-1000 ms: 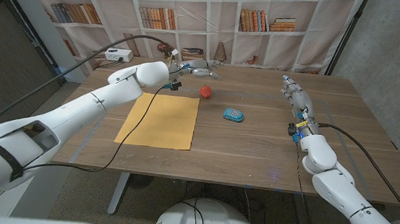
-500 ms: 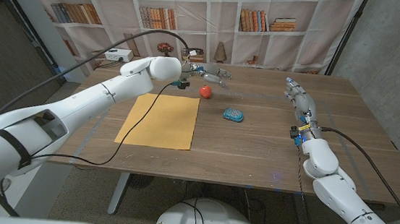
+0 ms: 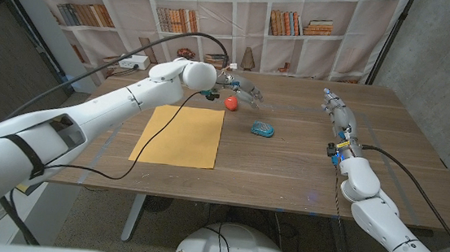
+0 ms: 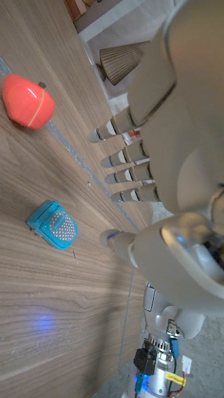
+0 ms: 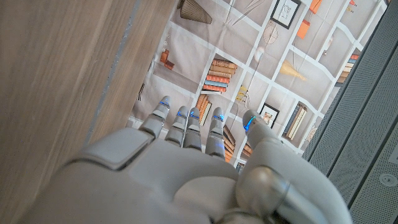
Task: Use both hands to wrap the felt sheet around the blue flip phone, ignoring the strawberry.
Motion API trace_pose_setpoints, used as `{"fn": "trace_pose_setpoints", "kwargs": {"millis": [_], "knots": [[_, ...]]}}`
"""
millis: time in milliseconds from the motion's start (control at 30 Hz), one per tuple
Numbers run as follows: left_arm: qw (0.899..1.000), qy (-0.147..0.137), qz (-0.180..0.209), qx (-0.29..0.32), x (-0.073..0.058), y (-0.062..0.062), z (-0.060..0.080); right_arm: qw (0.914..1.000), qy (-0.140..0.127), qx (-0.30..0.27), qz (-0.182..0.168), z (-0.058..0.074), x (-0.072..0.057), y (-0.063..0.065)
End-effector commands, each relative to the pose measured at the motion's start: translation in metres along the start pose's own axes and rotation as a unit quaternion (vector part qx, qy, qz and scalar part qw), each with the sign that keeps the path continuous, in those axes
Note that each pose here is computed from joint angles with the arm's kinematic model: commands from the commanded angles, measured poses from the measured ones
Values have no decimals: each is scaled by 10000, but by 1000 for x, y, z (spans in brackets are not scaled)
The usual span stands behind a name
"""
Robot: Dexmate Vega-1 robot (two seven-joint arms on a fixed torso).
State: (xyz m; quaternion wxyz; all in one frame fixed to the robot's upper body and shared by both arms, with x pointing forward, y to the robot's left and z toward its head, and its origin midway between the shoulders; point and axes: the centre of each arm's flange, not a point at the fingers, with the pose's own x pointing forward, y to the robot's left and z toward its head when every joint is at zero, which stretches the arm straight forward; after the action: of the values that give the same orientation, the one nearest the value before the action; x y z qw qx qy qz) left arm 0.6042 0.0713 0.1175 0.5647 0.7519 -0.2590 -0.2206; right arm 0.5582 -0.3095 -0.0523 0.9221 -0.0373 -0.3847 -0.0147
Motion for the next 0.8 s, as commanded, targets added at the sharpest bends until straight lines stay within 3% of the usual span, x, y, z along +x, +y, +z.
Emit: {"fn": "trace_pose_setpoints", "kwargs": {"millis": [33, 333, 500, 800], "knots": [[9952, 129, -61, 967, 14, -1, 18, 10000, 23, 60, -24, -5, 4, 0], [9871, 155, 14, 1595, 24, -5, 30, 9999, 61, 111, -50, -11, 6, -2], [9742, 362, 113, 2225, 26, -11, 41, 9999, 86, 133, -66, -14, 6, -3], [9723, 269, 14, 2322, 33, -25, 45, 9998, 110, 129, -59, -16, 7, -7]]}}
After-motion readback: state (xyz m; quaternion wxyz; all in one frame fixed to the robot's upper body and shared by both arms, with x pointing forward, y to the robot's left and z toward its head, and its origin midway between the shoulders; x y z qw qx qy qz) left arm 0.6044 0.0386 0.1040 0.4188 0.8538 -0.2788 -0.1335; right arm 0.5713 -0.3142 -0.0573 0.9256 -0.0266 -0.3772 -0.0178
